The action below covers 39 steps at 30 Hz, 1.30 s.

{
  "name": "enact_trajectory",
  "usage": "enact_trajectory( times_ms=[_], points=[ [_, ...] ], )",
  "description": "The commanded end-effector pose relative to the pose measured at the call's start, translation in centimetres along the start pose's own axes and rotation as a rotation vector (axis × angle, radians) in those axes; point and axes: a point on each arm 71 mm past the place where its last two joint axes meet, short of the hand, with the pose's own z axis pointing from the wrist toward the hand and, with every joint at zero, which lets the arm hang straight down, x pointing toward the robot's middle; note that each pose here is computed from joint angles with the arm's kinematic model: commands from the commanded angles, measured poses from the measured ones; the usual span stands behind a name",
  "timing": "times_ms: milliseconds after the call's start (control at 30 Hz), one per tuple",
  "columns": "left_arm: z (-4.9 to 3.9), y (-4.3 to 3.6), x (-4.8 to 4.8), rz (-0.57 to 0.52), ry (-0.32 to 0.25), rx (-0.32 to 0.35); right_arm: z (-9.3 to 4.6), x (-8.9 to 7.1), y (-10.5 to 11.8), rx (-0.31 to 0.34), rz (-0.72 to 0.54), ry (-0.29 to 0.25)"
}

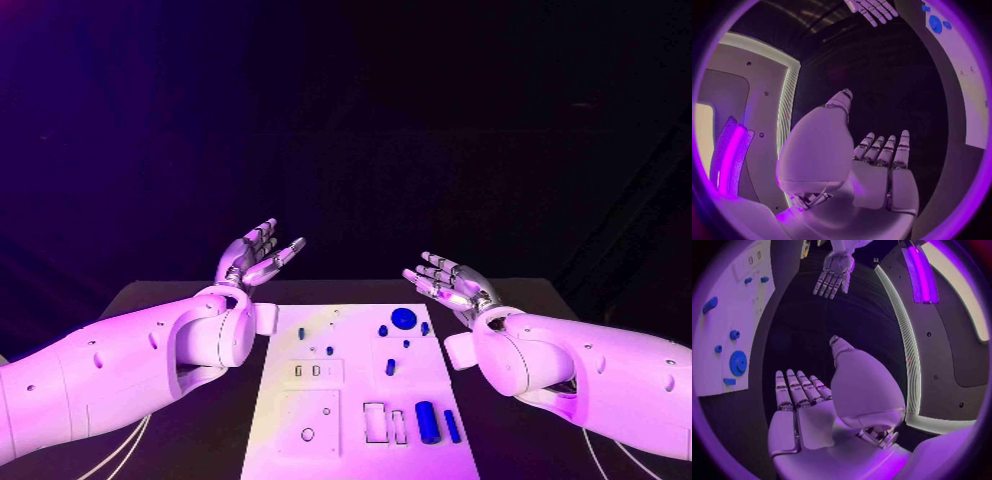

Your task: Assemble the parts on the task board

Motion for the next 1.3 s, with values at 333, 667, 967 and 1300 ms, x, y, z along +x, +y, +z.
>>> enact_trajectory(
  times_ms=[333, 667, 967, 1300],
  points=[
    [0.36, -0.25, 0.34, -0.031, 0.080, 0.038, 0.6, -1.7, 1.0, -0.135, -0.318, 0.068],
    [0.32, -0.24, 0.18, -0.026, 0.101, 0.037, 1.4, -2.5, 2.0, -0.250, -0.564, 0.067],
    [-0.47, -0.32, 0.19, -0.034, 0.182, -0.001, 2.5, -1.9, 2.2, -0.279, -0.832, 0.140],
    [-2.49, -0.87, 0.65, -0.042, 0.326, -0.063, 3.2, -0.7, 3.0, -0.264, -1.114, 0.221]
  ],
)
